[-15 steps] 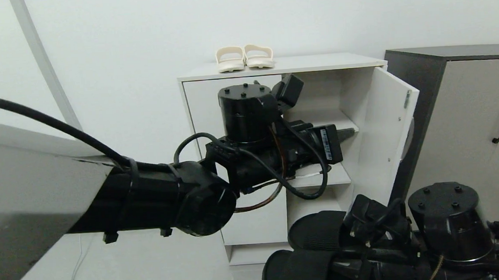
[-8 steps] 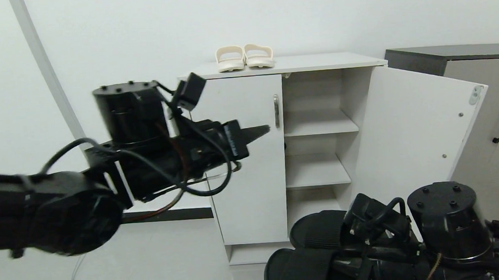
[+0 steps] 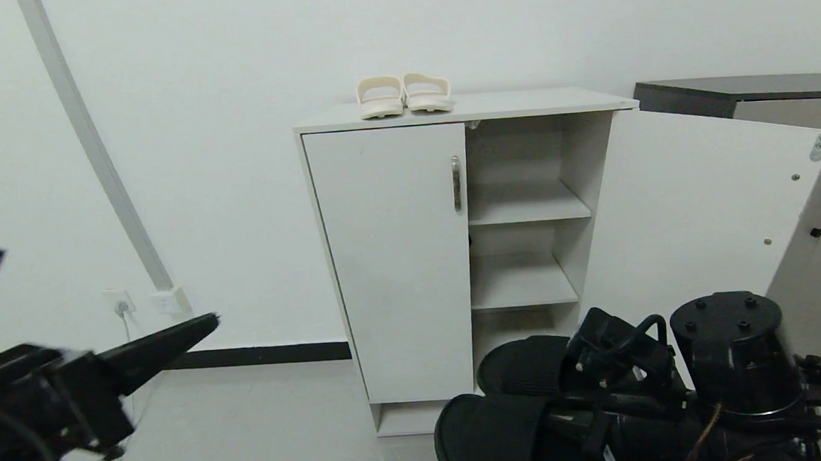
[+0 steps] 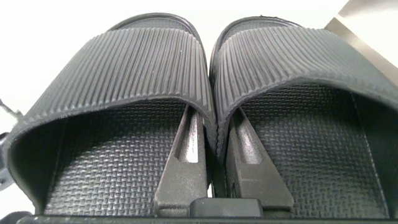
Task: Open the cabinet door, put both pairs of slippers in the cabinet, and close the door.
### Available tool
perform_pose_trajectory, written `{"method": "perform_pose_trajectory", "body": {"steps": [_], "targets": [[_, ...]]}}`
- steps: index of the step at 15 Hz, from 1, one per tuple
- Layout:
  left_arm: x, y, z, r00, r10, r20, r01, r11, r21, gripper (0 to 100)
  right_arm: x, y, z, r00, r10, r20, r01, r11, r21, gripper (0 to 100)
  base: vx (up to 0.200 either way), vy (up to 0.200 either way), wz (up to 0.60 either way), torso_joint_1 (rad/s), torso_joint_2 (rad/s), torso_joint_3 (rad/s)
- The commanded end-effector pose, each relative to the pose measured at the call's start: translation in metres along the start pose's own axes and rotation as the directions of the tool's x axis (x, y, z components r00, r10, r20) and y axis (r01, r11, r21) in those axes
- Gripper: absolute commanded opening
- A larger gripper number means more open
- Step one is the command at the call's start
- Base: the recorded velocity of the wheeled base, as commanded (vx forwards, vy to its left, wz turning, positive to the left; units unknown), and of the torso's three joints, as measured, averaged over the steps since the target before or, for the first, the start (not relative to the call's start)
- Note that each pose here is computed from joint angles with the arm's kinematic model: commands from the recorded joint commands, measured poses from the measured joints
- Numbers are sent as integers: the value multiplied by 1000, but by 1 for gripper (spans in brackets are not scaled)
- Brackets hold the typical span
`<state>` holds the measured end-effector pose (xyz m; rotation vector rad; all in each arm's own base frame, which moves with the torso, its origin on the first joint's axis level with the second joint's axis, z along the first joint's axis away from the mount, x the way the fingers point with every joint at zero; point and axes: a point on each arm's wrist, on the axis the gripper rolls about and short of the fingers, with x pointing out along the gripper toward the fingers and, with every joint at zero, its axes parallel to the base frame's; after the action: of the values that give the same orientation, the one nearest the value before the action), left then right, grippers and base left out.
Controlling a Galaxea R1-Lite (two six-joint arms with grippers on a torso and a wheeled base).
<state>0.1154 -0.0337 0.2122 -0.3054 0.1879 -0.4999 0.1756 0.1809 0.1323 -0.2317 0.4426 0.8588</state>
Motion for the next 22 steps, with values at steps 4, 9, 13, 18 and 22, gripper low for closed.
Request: {"method": "perform_pose_trajectory", "body": {"steps": [4, 9, 13, 18, 22], "targets": [[-104, -3, -64, 913, 374, 163, -392, 915, 99, 0, 1, -4, 0, 1000, -15, -2, 15, 1000, 6, 0, 0, 0, 0, 0, 0, 0], [-119, 13, -129, 828, 523, 202, -555, 816, 163, 0, 0, -4, 1, 1000, -19, 13, 19, 1000, 3, 0, 0, 0, 0, 0, 0, 0], [-124, 13, -151, 790, 537, 297, -597, 785, 168, 0, 0, -4, 1, 1000, -18, 15, 18, 1000, 3, 0, 0, 0, 0, 0, 0, 0], [-122, 12, -155, 879, 412, 240, -468, 840, 274, 0, 2, -3, 1, 1000, -16, 12, 16, 1000, 2, 0, 0, 0, 0, 0, 0, 0], [-122, 12, -155, 880, 411, 240, -468, 839, 279, 0, 35, -5, 2, 983, -178, 37, 175, 981, 86, 0, 0, 0, 0, 0, 0, 0]]}}
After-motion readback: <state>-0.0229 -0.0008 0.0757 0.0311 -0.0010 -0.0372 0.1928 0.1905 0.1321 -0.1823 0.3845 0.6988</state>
